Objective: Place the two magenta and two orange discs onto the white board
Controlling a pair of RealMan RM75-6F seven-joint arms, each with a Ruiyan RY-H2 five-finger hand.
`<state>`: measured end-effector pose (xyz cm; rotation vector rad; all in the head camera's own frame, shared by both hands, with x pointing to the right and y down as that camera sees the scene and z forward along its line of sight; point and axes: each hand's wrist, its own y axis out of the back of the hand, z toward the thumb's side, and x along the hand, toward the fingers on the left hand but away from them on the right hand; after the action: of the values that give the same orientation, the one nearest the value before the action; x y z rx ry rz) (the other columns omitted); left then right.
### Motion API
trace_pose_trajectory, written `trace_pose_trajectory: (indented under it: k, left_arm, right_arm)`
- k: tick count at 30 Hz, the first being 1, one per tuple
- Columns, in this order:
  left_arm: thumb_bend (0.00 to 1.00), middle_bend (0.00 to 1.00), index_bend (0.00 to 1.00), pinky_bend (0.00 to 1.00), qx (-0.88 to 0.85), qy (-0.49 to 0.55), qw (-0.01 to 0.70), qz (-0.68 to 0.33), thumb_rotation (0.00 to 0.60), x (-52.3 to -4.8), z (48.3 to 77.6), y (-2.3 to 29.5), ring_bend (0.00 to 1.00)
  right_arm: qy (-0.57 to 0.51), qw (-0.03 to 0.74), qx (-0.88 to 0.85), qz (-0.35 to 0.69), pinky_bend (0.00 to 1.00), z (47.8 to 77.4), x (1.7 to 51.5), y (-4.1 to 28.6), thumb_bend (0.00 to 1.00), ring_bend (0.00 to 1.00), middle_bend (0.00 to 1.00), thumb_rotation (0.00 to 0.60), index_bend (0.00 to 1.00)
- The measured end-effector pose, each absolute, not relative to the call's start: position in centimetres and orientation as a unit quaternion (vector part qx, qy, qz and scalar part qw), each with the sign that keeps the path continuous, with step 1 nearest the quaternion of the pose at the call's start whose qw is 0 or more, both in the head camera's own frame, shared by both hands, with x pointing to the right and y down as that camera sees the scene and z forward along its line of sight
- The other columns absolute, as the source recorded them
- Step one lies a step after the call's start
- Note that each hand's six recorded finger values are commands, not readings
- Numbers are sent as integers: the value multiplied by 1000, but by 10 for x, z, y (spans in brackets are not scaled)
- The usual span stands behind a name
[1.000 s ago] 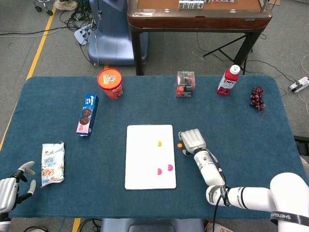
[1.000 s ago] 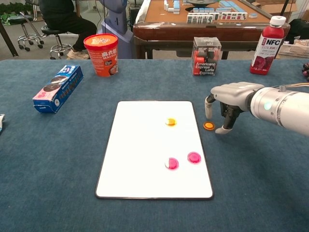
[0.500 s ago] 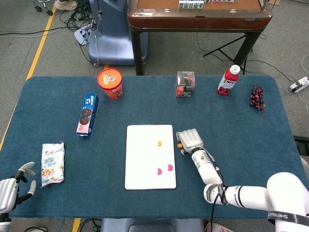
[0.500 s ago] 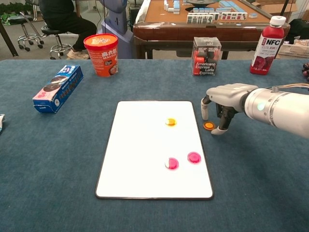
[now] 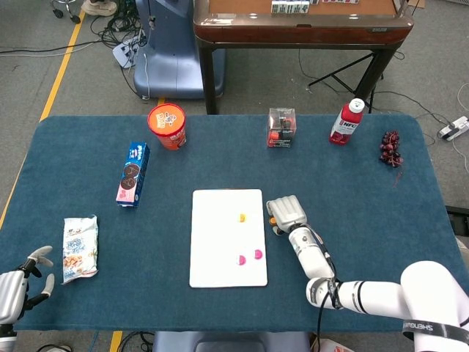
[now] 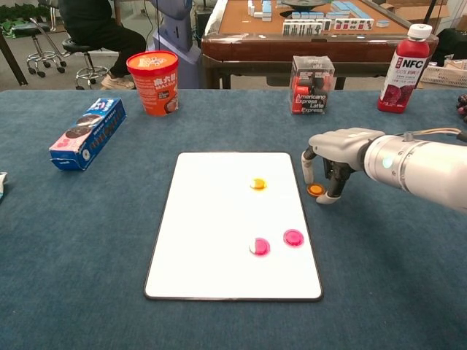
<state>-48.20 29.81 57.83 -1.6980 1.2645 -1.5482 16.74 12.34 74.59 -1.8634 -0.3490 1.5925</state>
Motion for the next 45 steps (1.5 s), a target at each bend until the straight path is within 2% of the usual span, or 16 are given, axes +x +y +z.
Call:
trace_pose_trajectory:
  k: [9, 20, 30, 45]
  left_arm:
    - [471, 426, 271, 662, -628, 467, 257, -567, 600, -479, 578, 297, 506]
    - [472, 426, 271, 662, -630, 468, 257, -564, 600, -476, 578, 296, 506]
    - [472, 426, 271, 662, -638, 466, 258, -556, 600, -470, 580, 289, 506]
    - [472, 426, 271, 662, -631, 469, 251, -564, 600, -479, 580, 296, 506]
  right_arm:
    - [-137, 329, -712, 605, 1000, 742, 168, 122, 269, 1000, 1000, 600, 533]
    - [-157, 341, -716, 589, 1000, 717, 164, 108, 273, 1000, 1000, 600, 542]
    - [-166, 364, -730, 554, 1000, 688, 125, 95, 273, 1000, 1000, 600, 542]
    - [-131, 354, -760, 529, 1000, 709, 62, 120, 273, 1000, 1000, 600, 542]
